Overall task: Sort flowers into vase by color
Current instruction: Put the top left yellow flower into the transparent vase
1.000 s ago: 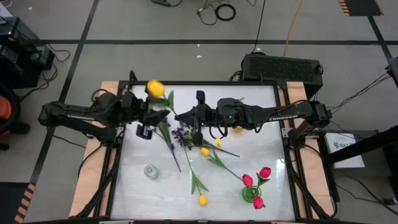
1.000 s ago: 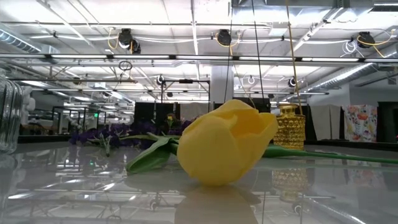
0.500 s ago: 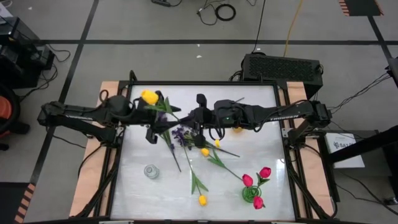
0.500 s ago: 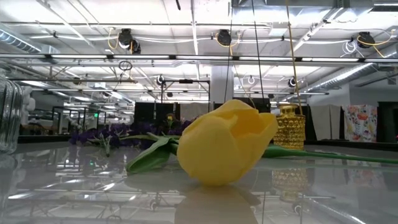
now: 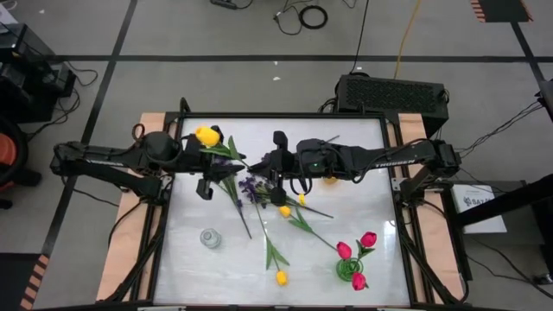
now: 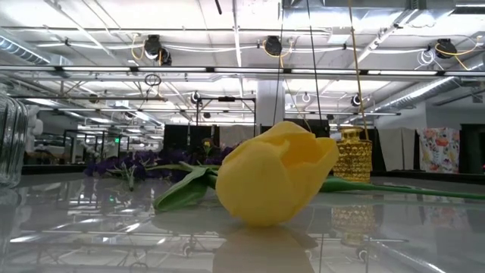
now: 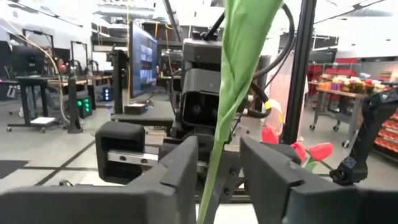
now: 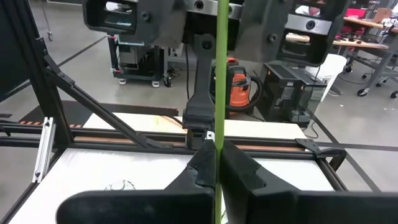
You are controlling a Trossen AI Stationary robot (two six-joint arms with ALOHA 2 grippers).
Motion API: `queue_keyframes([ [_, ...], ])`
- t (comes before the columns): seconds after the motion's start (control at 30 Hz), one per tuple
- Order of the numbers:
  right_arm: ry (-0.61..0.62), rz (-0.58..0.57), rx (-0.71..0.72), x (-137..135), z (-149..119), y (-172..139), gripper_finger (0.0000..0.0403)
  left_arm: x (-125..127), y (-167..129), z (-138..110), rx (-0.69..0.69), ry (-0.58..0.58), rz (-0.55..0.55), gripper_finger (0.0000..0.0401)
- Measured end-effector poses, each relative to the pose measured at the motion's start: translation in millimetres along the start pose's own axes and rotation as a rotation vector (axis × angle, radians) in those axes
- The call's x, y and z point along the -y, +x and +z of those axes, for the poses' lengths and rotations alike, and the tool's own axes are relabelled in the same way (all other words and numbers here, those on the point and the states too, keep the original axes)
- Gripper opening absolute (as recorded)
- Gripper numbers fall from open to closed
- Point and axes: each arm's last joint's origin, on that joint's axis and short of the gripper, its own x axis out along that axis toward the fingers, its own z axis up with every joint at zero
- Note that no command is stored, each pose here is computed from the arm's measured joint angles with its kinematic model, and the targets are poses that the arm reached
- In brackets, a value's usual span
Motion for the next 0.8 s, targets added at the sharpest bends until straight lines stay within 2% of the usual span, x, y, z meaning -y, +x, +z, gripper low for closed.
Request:
queue_keyframes([
  [0.3,0.000,0.002,-0.002,-0.2,-0.2,0.0,0.0003,-0.2,-0.6,0.0,-0.003,0.031,0.001,0.0014],
  [0.43,0.017,0.005,-0.010,-0.4,-0.8,-0.2,0.0024,0.2,-5.6,2.5,-0.009,0.030,0.001,0.0013],
  [0.6,0.012,0.002,-0.072,0.9,-1.6,-8.7,0.0075,1.1,-20.1,10.5,-0.007,0.012,0.000,0.0008],
  [0.8,0.010,0.000,-0.061,7.2,26.8,-58.8,0.0134,3.5,-45.6,18.7,-0.039,-0.061,-0.008,0.0005],
])
